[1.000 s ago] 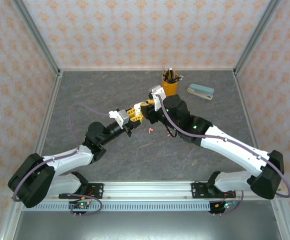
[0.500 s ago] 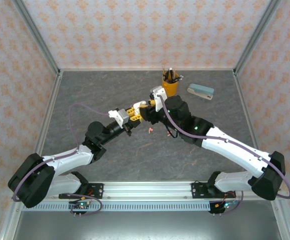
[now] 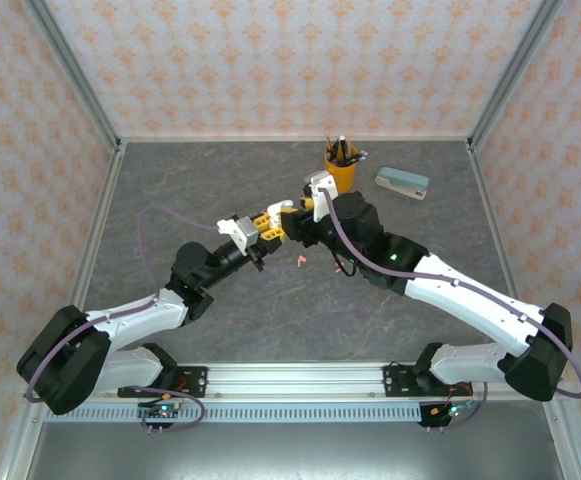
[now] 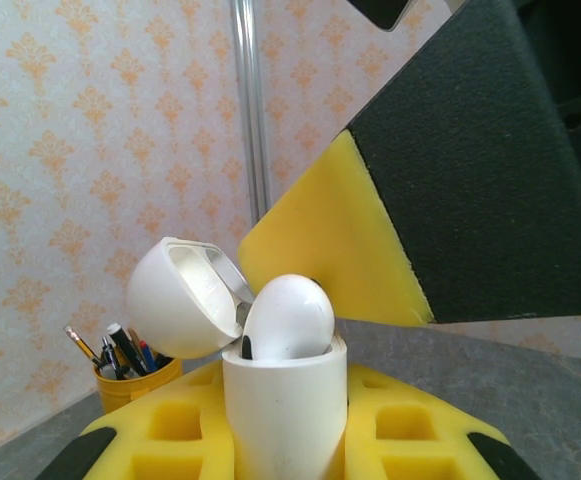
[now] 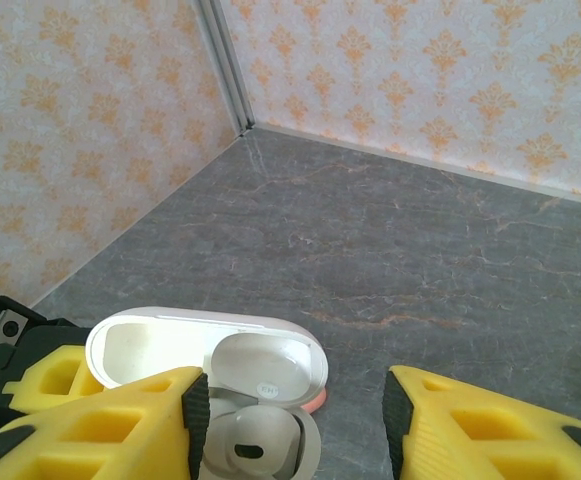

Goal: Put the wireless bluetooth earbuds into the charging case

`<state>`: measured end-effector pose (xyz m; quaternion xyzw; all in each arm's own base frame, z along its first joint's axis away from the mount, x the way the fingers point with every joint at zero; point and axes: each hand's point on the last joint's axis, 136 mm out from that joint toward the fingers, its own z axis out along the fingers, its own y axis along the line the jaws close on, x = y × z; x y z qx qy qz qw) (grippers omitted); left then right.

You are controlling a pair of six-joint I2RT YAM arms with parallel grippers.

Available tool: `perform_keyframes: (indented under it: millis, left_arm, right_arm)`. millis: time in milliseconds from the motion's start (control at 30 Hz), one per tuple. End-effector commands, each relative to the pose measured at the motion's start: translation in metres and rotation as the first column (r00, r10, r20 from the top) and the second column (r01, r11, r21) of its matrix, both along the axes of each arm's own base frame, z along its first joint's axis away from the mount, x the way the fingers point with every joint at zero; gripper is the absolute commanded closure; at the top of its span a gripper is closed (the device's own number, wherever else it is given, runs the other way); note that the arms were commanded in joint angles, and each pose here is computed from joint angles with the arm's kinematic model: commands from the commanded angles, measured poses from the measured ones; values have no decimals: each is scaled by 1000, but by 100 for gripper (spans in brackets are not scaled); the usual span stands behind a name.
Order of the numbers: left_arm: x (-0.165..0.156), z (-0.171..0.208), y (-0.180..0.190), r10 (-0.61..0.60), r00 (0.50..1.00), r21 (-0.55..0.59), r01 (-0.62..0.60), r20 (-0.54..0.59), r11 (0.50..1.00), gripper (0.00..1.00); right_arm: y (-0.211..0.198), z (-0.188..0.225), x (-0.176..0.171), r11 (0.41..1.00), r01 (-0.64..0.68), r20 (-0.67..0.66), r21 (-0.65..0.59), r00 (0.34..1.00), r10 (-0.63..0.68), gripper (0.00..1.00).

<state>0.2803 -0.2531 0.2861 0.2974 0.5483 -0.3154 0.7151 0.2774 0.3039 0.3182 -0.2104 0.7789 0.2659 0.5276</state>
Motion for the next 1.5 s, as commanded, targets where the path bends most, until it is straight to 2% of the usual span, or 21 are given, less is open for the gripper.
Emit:
perform_keyframes:
  millis: [0, 700, 867, 933, 1033, 1200, 1300, 1467]
  left_arm:
    - [-2, 28, -1, 1, 997, -56, 3, 76, 998, 100]
    - [-1, 22, -2, -1, 998, -53, 4, 62, 999, 100]
    - [-1, 17, -2, -2, 999, -51, 5, 51, 999, 100]
    - [-1, 16, -1, -1, 999, -50, 4, 49, 999, 100]
    - [-2, 12, -1, -3, 999, -44, 5, 42, 999, 100]
    - [-2, 6, -3, -14, 1000, -31, 15, 28, 999, 100]
    - [-2, 3, -4, -16, 1000, -25, 16, 19, 1000, 100]
    - [-1, 0, -4, -17, 1000, -21, 17, 10, 1000, 100]
  right_arm:
    - [-3, 31, -3, 997, 15, 33, 81, 999, -18, 49]
    - [4, 60, -6, 974, 2, 6, 225, 1000, -3, 49]
    - [-13, 88, -5, 952, 57, -13, 300, 998, -55, 48]
    - [-20, 91, 0, 954, 100, -43, 282, 995, -91, 48]
    - [-25, 81, 15, 966, 176, -103, 188, 982, -159, 49]
    - [-36, 51, 43, 967, 250, -274, 38, 934, -231, 55]
    - [-37, 34, 56, 970, 241, -369, -26, 900, -234, 58]
    - [-27, 19, 68, 976, 192, -439, -105, 871, -219, 61]
